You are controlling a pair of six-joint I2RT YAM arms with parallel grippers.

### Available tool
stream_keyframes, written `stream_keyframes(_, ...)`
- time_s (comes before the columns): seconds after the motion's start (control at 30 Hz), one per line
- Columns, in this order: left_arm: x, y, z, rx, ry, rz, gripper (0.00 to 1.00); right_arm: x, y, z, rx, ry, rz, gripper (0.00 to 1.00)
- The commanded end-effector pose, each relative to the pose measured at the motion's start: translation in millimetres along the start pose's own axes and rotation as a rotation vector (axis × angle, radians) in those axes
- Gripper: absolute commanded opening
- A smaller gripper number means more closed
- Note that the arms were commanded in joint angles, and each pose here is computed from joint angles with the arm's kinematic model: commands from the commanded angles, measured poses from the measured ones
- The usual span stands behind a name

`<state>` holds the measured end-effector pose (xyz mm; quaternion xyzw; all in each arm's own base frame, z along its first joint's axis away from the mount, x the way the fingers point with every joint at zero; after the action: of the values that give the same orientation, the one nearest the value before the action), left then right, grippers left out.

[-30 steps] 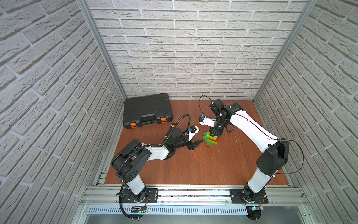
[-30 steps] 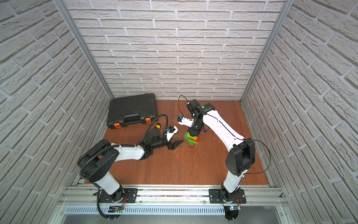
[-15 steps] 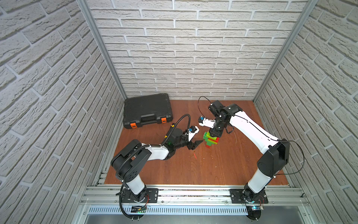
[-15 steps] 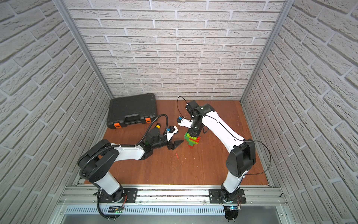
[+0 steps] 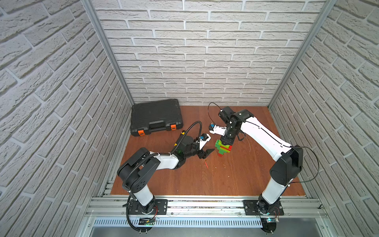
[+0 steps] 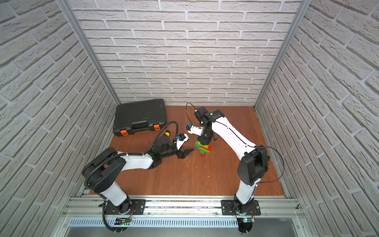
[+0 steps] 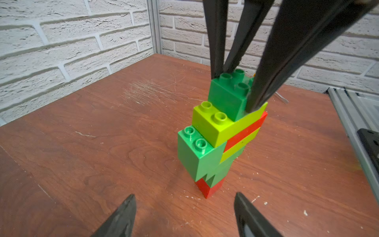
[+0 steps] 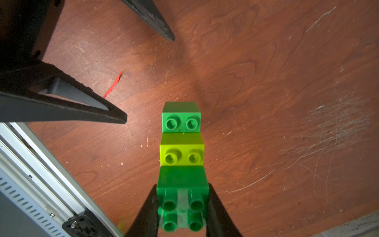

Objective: Assemble a spoon with lego
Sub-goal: Assemble the lego brick with the lego brick, then pick up the lego brick from the center of the board.

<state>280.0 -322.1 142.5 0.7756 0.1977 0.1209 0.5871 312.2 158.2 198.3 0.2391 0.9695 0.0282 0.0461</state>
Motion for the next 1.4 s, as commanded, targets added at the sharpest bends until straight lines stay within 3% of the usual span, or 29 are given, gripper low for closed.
stream_keyframes(0.0,-1.9,22.5,-3.0,-0.054,0.010,0.048,0.75,11.4,-24.8,60.0,0.268,0.102,0.014,0.07)
stream_keyframes(0.1,-2.7,23.5,-5.8,-0.055,0.016,0.055,0.75,12.9,-20.4,56.2,0.235,0.108,0.014,0.11)
stream_keyframes(0.3,-2.2,22.6,-6.0,-0.053,0.020,0.055,0.75,15.3,-5.8,42.0,0.116,0.101,0.048,0.39)
stream_keyframes(0.43,-2.6,23.9,-7.0,-0.057,0.021,0.056,0.75,13.6,0.0,40.7,0.072,0.083,0.063,0.45)
stream_keyframes(0.53,-2.0,23.8,-8.7,-0.054,0.027,0.057,0.75,11.4,0.4,43.7,0.074,0.072,0.069,0.43)
stream_keyframes(0.67,-1.5,24.1,-11.6,-0.053,0.038,0.058,0.74,7.6,1.4,44.6,0.081,0.057,0.074,0.23)
stream_keyframes(0.8,0.4,26.0,-16.0,-0.050,0.054,0.063,0.75,9.1,3.9,28.9,0.055,0.063,0.070,0.11)
stream_keyframes(0.9,10.2,34.3,-27.5,-0.056,0.076,0.029,0.75,17.0,12.3,7.5,-0.085,0.124,0.085,0.08)
stream_keyframes(1.07,29.5,57.7,-54.0,-0.028,0.073,-0.087,0.76,25.8,31.8,-28.4,-0.449,0.333,0.194,0.08)
stream_keyframes(1.2,50.9,74.5,-76.4,0.030,0.099,-0.229,0.76,24.9,48.1,-22.6,-0.683,0.493,0.281,0.08)
stream_keyframes(1.37,74.8,87.3,-100.6,0.051,0.159,-0.336,0.77,24.4,71.6,0.1,-0.857,0.718,0.360,0.09)
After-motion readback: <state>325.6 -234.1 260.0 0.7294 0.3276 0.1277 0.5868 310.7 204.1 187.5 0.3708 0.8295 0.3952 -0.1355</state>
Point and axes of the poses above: each gripper's point midway between its finger pads, its own z axis out along the fingers, its own x axis along the line the jaws close on, y = z × x, the point moved 3 cm from there along -z, back along the fingers, and after that the axes turned 3 degrees about -z, right-handed, at the moved point
